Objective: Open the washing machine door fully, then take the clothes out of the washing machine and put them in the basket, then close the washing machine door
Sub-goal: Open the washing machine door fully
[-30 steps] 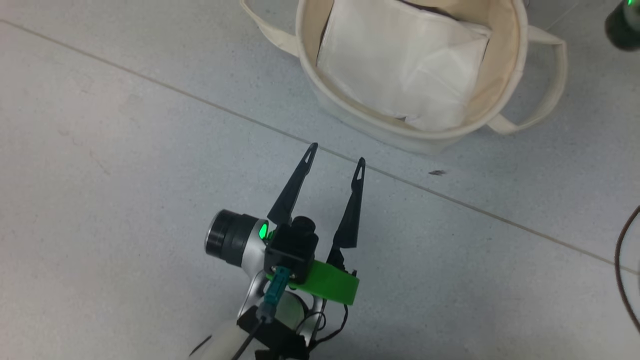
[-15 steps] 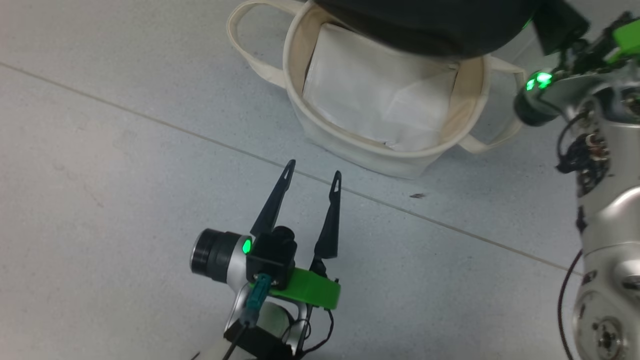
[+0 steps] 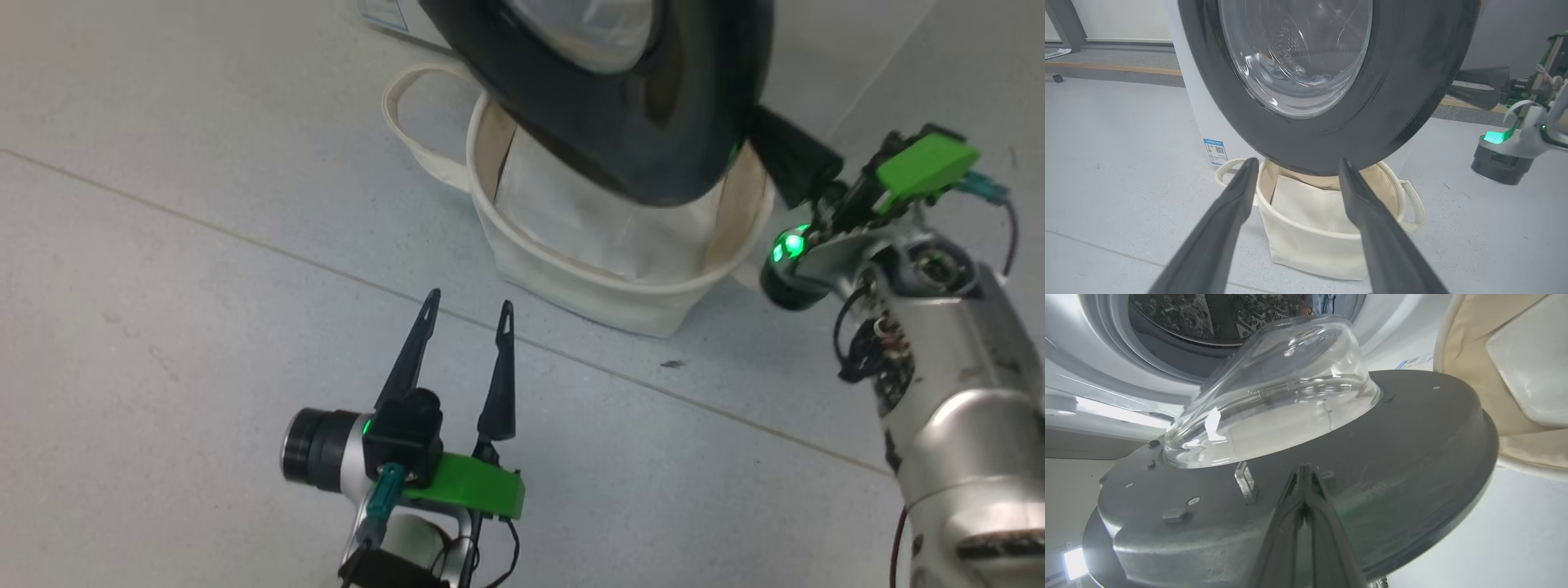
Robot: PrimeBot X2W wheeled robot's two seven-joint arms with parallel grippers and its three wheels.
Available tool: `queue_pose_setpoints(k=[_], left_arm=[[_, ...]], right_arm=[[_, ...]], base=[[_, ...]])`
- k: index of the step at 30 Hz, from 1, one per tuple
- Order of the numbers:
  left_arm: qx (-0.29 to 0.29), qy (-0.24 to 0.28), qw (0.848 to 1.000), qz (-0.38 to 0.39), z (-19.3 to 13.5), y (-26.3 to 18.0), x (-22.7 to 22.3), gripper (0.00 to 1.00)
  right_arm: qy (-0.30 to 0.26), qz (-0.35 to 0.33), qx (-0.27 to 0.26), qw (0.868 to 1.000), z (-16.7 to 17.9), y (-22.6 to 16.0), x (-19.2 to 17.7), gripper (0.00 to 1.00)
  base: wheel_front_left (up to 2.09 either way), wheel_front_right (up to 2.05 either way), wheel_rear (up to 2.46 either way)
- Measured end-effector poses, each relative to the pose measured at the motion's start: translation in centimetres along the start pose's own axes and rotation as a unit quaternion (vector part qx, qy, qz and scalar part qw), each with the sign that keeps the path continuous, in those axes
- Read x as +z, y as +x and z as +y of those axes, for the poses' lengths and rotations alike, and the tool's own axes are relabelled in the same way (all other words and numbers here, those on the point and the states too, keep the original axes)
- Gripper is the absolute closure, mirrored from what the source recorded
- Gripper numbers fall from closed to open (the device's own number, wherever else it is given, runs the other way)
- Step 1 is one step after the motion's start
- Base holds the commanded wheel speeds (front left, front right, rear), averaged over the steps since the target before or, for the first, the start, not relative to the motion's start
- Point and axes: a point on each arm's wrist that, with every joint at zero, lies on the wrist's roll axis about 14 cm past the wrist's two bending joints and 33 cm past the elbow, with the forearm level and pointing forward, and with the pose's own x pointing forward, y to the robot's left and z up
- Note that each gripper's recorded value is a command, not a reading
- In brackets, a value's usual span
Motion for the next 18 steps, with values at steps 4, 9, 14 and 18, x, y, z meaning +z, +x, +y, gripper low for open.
queue_pose_setpoints(k=[4, 9, 14, 18], left_arm=[[0.011, -0.003, 1.000, -0.005, 0.8, -0.9, 0.6, 0.00], [0.021, -0.016, 0.999, -0.034, 1.5, -1.9, 2.9, 0.00], [0.039, -0.017, 0.998, -0.049, 2.9, -2.7, 3.8, 0.00], [0.045, -0.016, 0.998, -0.047, 3.4, -3.2, 3.8, 0.00]], right_arm=[[0.008, 0.035, 0.006, 0.999, 0.2, 0.0, -3.3, 1.00], [0.030, 0.063, 0.004, 0.998, 0.0, 0.1, -6.7, 1.00], [0.031, 0.091, -0.012, 0.995, -0.7, 1.1, -10.1, 1.00], [0.023, 0.110, -0.023, 0.993, -1.2, 1.2, -12.2, 1.00]], base=[[0.00, 0.00, 0.00], [0.00, 0.00, 0.00], [0.00, 0.00, 0.00], [0.00, 0.00, 0.00]])
